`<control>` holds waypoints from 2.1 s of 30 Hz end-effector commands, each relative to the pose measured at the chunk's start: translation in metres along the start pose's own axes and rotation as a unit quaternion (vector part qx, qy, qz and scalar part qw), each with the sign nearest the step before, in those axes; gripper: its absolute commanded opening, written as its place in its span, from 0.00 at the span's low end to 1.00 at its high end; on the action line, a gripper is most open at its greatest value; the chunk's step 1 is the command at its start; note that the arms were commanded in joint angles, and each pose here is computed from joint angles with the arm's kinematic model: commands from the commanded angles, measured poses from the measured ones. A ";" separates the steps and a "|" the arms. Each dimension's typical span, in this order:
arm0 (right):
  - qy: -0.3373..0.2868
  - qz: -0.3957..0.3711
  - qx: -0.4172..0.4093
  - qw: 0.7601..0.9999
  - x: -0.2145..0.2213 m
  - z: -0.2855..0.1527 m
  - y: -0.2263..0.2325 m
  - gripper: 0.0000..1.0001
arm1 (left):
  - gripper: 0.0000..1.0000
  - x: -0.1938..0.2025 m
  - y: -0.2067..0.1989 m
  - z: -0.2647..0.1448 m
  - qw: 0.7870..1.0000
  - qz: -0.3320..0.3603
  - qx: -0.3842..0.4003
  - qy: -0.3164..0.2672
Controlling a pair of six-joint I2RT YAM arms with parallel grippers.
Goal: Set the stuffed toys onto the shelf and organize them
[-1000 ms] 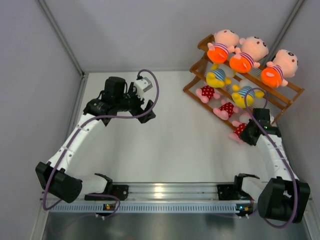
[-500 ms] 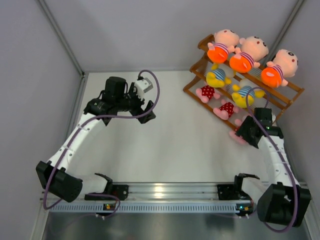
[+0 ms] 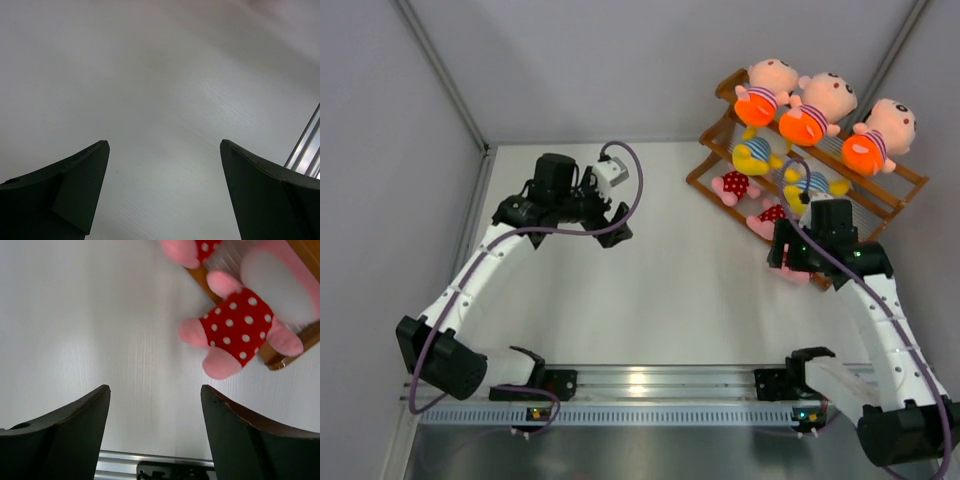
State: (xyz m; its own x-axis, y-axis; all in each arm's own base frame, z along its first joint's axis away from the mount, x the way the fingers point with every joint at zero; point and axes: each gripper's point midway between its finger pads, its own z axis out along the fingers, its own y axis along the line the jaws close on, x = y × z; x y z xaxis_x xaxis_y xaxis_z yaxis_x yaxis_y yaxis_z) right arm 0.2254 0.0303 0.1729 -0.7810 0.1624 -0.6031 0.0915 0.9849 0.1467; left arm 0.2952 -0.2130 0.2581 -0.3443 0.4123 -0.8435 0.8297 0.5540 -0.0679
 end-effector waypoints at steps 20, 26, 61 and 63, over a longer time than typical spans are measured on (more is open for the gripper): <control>0.098 -0.563 0.206 0.795 0.013 0.075 -0.025 0.78 | 0.98 0.025 0.008 0.015 0.999 0.024 0.003 0.036; 0.120 -0.573 0.253 0.770 0.009 0.099 -0.030 0.69 | 0.98 0.022 0.012 0.019 0.999 0.027 0.004 0.037; 0.033 -0.489 0.229 0.841 -0.053 0.112 -0.059 0.59 | 0.98 0.021 0.023 0.027 0.999 0.027 -0.001 0.044; 0.037 -0.499 0.227 0.835 -0.048 0.108 -0.054 0.67 | 0.98 0.020 0.023 0.026 0.999 0.025 -0.002 0.043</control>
State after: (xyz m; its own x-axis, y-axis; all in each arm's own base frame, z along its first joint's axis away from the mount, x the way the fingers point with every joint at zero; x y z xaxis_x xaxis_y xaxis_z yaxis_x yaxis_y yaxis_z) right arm 0.3147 -0.0356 0.0883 -0.6611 -0.7384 -0.1332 -0.4532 0.5344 -0.7135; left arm 0.3102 -0.2101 0.2114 -0.3771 0.5076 -0.7747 0.8418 0.5367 -0.0581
